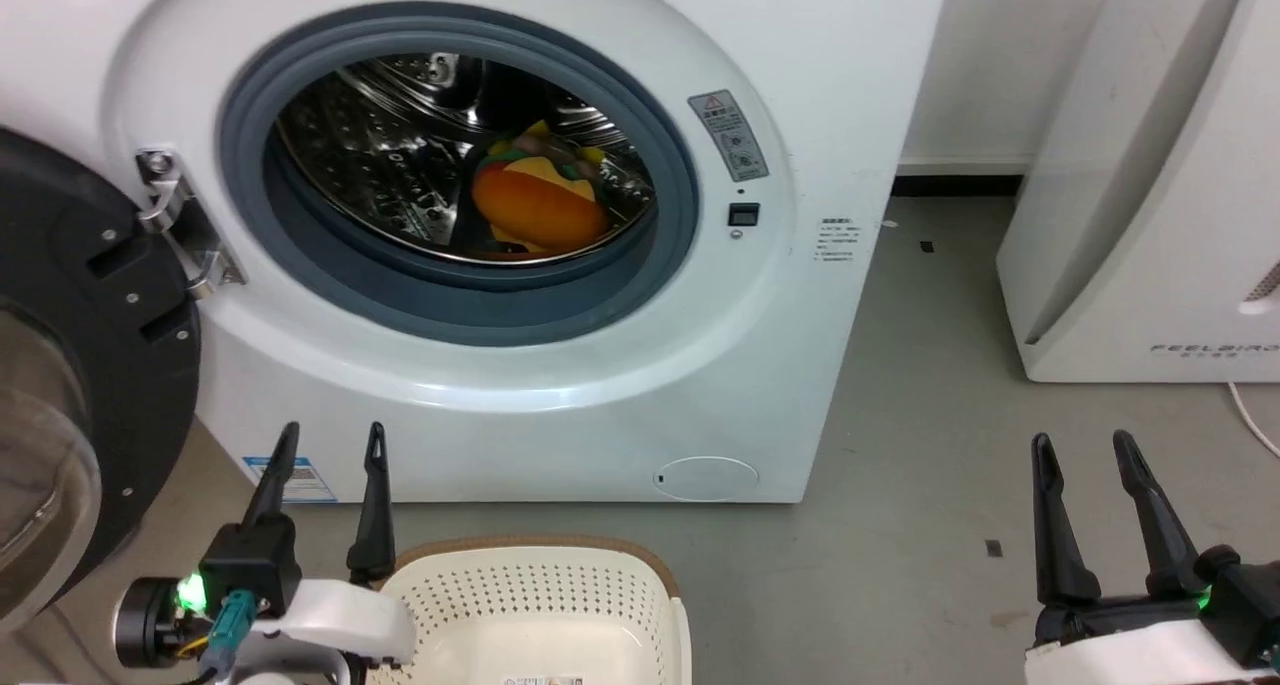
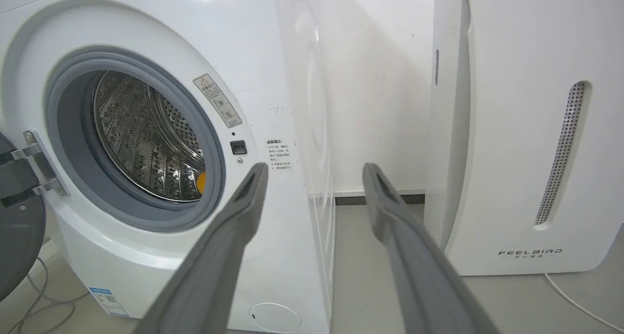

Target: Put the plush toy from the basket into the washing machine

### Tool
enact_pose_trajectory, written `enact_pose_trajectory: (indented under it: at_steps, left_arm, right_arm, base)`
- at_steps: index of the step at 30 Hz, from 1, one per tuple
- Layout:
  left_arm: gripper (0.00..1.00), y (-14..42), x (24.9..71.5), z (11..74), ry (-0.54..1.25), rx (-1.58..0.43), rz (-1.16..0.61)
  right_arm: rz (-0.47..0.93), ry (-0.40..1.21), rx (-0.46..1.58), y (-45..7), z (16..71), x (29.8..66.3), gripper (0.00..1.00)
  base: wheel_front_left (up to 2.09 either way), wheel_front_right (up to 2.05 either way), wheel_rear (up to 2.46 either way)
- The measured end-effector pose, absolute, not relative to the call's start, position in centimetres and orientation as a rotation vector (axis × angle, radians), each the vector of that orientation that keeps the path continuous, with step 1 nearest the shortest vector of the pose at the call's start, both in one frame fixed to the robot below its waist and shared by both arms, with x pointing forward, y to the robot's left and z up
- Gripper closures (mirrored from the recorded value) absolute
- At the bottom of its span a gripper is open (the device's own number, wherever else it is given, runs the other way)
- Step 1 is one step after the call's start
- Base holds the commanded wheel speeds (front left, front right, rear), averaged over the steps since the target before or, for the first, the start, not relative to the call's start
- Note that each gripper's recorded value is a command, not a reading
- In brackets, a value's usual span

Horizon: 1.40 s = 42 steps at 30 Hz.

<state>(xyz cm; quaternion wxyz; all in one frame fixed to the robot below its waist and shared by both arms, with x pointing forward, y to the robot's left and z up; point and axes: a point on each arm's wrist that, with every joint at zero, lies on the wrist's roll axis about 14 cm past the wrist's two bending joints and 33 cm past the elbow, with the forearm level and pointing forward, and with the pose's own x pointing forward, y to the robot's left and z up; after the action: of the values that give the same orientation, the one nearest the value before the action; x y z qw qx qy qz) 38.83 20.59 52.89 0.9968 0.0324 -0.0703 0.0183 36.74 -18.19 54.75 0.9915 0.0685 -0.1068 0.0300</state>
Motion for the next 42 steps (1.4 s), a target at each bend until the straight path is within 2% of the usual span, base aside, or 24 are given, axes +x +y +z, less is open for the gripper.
enact_pose_trajectory:
  at_steps: [10, 11, 42]
  left_arm:
    - [0.00, 21.0, 36.8, 51.8, -0.112, 0.020, 0.057]
    - [1.00, 21.0, 36.7, 51.8, -0.111, 0.017, 0.060]
    - [1.00, 20.2, 37.1, 52.2, -0.091, 0.020, 0.040]
  right_arm:
    - [0.081, -0.198, 0.140, -17.5, 54.3, 36.7, 0.00]
    - [0.082, -0.196, 0.140, -17.5, 54.2, 36.7, 1.00]
    - [0.095, -0.145, 0.103, -17.1, 53.6, 36.7, 1.00]
  base:
    - [0.00, 0.00, 0.00]
    - [0.00, 0.00, 0.00]
    - [0.00, 0.00, 0.00]
